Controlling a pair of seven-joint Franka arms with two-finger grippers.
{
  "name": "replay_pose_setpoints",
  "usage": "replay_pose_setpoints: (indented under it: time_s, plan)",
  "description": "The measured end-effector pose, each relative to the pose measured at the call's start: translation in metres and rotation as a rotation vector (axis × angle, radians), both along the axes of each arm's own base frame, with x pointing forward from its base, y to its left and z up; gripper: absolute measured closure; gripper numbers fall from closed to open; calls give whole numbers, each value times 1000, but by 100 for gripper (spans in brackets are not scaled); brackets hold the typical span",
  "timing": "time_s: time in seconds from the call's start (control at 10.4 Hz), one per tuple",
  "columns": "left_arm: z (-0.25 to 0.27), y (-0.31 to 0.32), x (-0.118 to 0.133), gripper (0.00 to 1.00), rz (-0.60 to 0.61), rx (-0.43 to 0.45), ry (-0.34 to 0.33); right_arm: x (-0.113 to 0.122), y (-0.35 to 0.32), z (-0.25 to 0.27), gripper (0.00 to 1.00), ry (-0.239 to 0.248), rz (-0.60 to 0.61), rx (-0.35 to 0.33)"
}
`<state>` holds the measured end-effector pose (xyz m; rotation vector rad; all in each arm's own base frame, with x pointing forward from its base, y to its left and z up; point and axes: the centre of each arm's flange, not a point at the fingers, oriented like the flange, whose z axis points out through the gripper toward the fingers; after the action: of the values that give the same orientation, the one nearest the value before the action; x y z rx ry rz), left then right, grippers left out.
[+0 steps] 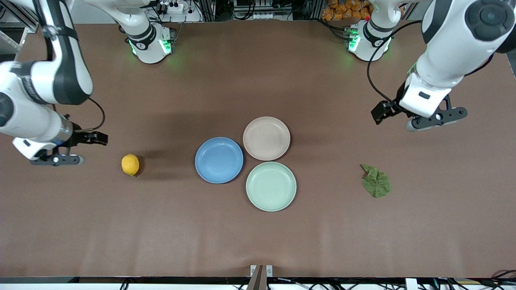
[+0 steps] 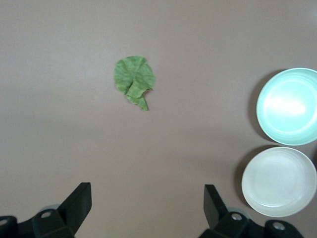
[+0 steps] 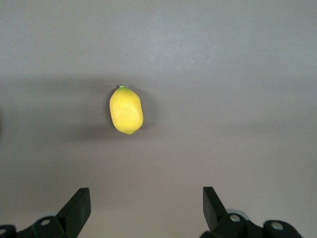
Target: Pick lemon and lettuce from blue and beige plates
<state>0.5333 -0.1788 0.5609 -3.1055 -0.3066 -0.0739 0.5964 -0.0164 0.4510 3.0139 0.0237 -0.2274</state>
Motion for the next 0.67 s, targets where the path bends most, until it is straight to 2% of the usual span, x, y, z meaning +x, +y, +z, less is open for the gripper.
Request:
replay_pose_setpoints:
  time_s: [0.19,0.29,0.48,0.67]
  plan:
    - [17,3,-6,0,-58,8,-8,9,-4,58,0,-47,-20,5]
    - [27,11,-9,0,-118,21,27,11,-7,80,0,-75,-40,33]
    - [52,34,-9,0,-230,28,62,8,-28,110,0,-129,-104,92]
    - [62,48,-6,0,-274,26,56,0,-45,137,0,-179,-135,103]
